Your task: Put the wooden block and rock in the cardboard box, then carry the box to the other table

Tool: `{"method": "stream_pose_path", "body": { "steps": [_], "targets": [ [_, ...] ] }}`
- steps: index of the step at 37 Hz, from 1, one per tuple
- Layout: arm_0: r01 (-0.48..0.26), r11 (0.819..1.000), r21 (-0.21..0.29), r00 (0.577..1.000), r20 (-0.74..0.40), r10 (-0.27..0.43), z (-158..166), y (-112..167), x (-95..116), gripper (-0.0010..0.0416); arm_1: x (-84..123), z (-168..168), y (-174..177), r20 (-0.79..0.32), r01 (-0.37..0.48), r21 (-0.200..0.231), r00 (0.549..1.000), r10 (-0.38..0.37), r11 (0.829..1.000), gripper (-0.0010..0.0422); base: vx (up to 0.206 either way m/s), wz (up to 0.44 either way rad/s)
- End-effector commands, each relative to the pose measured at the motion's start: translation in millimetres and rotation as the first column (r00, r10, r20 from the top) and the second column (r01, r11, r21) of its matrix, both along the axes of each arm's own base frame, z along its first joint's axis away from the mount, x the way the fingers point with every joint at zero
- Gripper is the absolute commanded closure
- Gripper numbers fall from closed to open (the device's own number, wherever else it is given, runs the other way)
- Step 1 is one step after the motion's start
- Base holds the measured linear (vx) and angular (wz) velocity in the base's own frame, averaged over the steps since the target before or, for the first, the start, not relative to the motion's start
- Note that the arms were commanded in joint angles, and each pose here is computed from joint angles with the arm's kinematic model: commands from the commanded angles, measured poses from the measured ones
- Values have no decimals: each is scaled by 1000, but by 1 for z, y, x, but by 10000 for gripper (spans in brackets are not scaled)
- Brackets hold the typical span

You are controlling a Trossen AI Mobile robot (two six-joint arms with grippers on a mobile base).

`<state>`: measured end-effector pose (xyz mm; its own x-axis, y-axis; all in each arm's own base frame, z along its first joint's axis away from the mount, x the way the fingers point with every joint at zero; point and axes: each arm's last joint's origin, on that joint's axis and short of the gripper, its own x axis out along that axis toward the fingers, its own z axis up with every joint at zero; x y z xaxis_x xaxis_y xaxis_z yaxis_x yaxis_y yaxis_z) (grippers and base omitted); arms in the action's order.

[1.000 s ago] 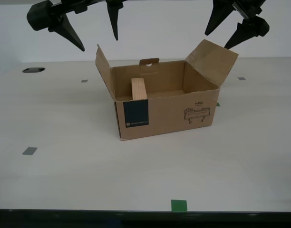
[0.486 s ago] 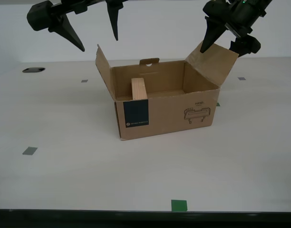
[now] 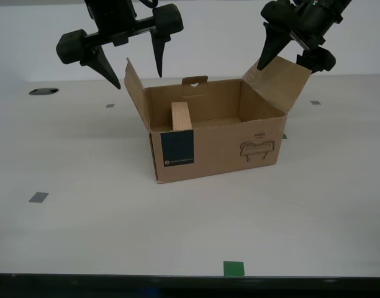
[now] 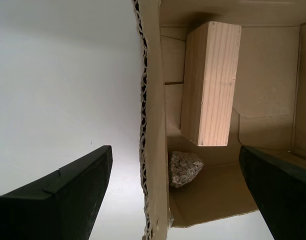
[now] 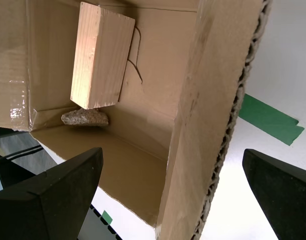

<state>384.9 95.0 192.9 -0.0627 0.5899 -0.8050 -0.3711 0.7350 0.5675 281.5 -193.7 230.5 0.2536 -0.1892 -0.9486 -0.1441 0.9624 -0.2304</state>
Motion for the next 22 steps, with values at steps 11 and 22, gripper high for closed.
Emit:
{"method": "stream_pose_path", "body": {
  "steps": [11, 22],
  "targets": [
    [-9, 1000, 8, 1000, 3, 9, 0, 3, 0, 16, 15, -18, 3, -12, -11, 16, 1000, 11, 1000, 67, 0, 0],
    [-10, 1000, 8, 1000, 4, 10, 0, 3, 0, 16, 22, -39, -1, -48, 10, 38, 999, -8, 999, 66, 0, 0]
  ]
}}
